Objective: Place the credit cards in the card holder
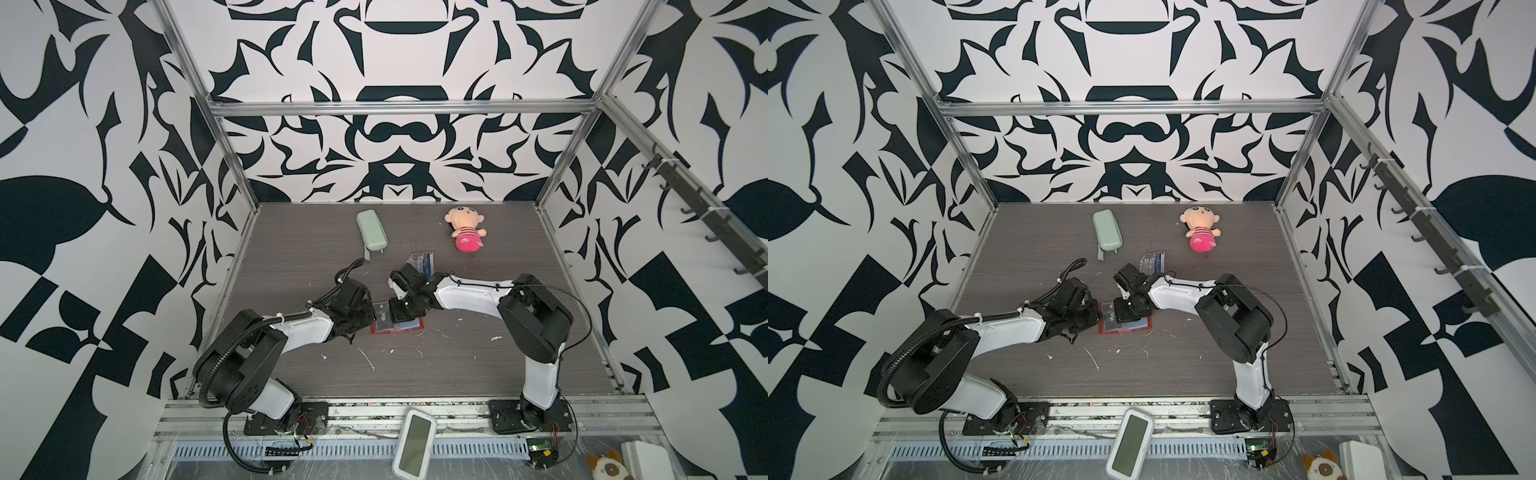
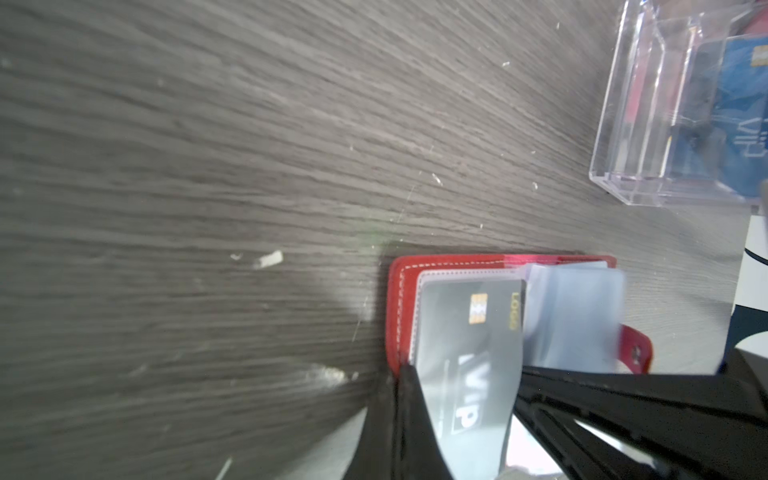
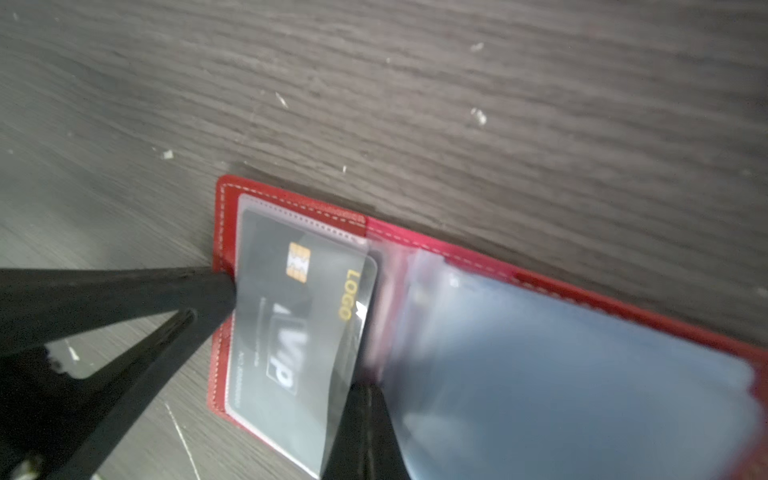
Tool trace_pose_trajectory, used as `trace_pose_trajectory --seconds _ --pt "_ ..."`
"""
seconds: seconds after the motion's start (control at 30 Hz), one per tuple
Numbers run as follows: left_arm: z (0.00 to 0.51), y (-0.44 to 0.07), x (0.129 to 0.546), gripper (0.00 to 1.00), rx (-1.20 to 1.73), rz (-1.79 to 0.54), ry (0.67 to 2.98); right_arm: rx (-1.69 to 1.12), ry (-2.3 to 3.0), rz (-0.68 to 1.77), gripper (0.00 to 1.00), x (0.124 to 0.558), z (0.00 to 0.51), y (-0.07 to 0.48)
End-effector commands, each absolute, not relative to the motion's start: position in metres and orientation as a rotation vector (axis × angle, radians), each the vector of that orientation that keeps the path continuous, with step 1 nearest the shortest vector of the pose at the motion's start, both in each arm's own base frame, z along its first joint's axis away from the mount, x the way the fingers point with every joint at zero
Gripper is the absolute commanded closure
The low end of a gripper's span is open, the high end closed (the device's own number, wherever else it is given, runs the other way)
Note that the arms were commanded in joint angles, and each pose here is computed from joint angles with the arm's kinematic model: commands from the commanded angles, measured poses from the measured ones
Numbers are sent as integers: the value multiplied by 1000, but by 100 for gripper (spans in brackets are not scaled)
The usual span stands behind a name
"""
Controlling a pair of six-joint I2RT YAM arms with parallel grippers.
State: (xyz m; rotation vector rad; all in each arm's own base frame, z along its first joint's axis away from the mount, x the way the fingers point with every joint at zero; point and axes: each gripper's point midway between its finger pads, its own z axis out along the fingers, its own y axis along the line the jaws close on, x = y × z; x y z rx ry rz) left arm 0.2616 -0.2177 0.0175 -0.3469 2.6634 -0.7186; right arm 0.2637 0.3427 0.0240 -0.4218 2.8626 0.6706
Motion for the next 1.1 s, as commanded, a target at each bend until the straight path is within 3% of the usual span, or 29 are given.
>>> trace_pose_trajectory --seconds 0.0,0.13,0.27,0.4,0.77,1.07 --pt "-24 -188 220 100 -368 -509 2880 -442 2792 775 100 260 46 357" --pt "-12 -187 226 100 -328 -489 2850 -394 2725 629 96 269 62 334" --pt "9 -186 237 65 -275 -455 2802 -338 2700 503 95 276 67 307" --pt "25 -186 247 49 -245 -433 2761 -321 2724 400 95 275 59 287" --pt "58 -250 255 51 -15 -777 2660 -287 2792 210 96 265 34 255" --pt "63 -288 264 65 36 -997 2633 -286 2819 229 97 259 21 255"
